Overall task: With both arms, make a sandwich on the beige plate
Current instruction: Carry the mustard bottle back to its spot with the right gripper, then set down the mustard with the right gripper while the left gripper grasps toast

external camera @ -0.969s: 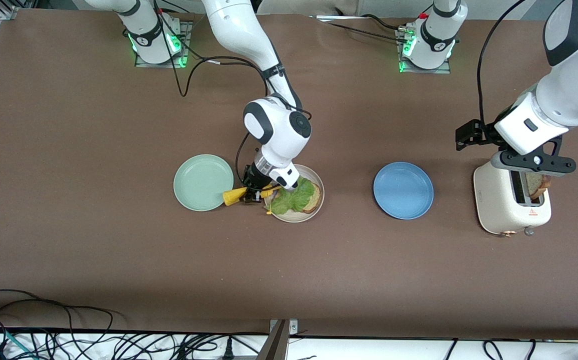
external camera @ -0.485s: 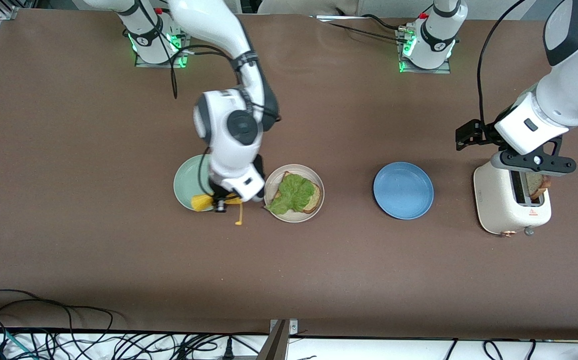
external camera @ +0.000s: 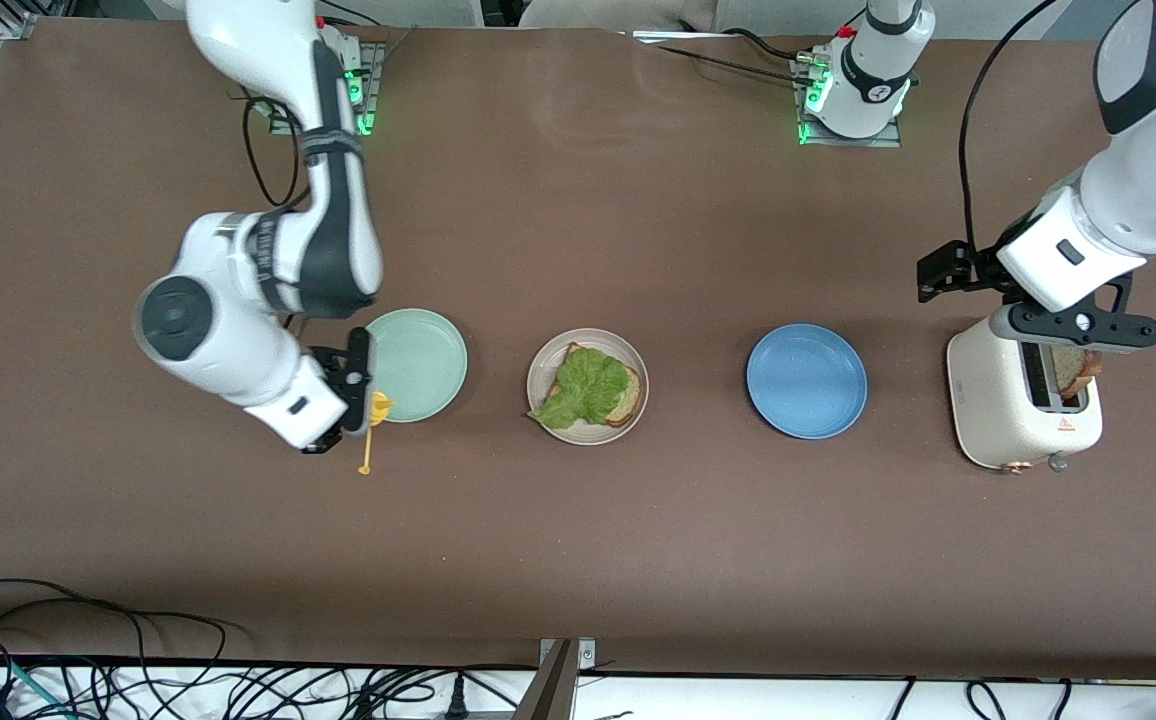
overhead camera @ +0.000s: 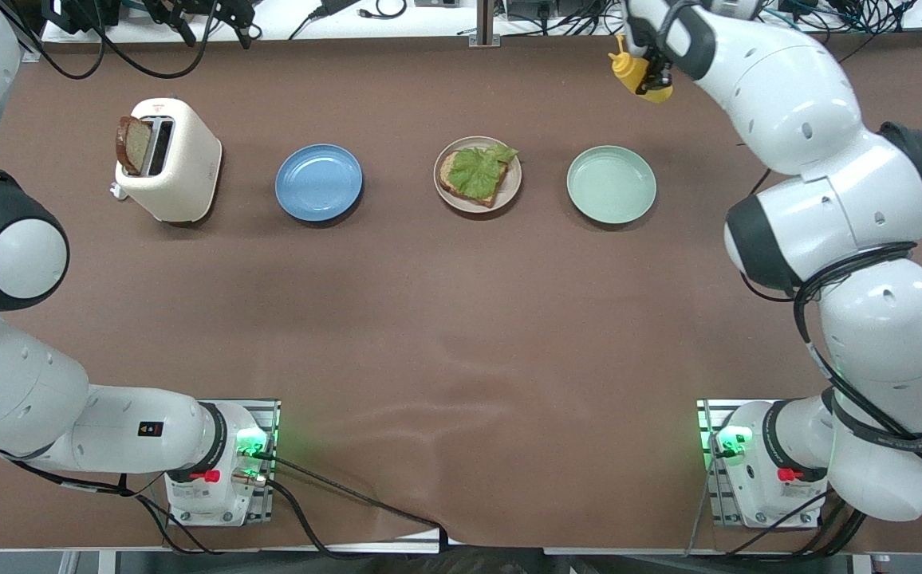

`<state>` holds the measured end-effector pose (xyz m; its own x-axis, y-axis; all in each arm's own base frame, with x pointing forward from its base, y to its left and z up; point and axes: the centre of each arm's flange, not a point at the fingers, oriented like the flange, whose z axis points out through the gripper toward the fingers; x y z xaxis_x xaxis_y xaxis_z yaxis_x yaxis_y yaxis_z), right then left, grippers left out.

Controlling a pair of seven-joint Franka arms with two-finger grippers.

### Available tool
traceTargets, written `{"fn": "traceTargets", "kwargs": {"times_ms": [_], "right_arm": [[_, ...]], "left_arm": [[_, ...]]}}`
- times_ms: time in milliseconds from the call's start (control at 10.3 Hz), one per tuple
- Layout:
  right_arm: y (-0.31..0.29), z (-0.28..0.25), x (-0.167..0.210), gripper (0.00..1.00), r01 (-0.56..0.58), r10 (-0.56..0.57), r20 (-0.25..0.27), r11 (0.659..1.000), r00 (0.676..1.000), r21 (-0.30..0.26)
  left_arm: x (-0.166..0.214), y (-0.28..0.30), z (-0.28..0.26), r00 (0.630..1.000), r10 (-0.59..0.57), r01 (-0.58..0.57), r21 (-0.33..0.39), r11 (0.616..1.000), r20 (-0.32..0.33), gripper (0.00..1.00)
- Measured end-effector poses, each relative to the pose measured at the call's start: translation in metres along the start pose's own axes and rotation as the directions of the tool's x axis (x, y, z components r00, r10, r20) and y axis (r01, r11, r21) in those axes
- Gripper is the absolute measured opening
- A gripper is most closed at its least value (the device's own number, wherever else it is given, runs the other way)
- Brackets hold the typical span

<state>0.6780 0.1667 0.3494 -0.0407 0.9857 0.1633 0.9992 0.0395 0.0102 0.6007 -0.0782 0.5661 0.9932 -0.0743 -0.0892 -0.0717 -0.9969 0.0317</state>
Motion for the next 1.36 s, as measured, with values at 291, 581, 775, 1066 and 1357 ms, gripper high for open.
{"fn": "traceTargets", "kwargs": {"times_ms": [291, 581, 775, 1066, 1357], "right_arm": [[-0.017, 0.026, -0.1, 0.14, -0.027, 0.029, -0.196, 1.0, 0.98, 0.013], [-0.052, 0.046, -0.209, 0.14, -0.055, 0.07, -0.41, 0.997, 0.91, 0.05], [-0.081, 0.058, -0.264, 0.14, -0.055, 0.081, -0.505, 0.996, 0.859, 0.065], [-0.118, 0.1, -0.292, 0.14, -0.033, 0.072, -0.653, 0.997, 0.753, 0.073], [-0.13, 0.118, -0.301, 0.14, 0.014, 0.017, -0.701, 0.999, 0.713, 0.038]], "left_arm": [[0.002, -0.055, 0.003, 0.997, -0.08, 0.08, -0.005, 0.997, 0.012, 1.0], [0.004, -0.102, 0.018, 0.997, -0.071, 0.068, 0.058, 0.996, 0.036, 1.0], [0.012, -0.134, 0.04, 0.996, -0.086, 0.082, 0.105, 0.991, 0.032, 1.0], [0.01, -0.205, 0.106, 0.994, -0.112, 0.11, 0.106, 0.988, 0.009, 1.0], [-0.007, -0.244, 0.168, 0.995, -0.097, 0.096, 0.133, 0.986, -0.001, 1.0]]}}
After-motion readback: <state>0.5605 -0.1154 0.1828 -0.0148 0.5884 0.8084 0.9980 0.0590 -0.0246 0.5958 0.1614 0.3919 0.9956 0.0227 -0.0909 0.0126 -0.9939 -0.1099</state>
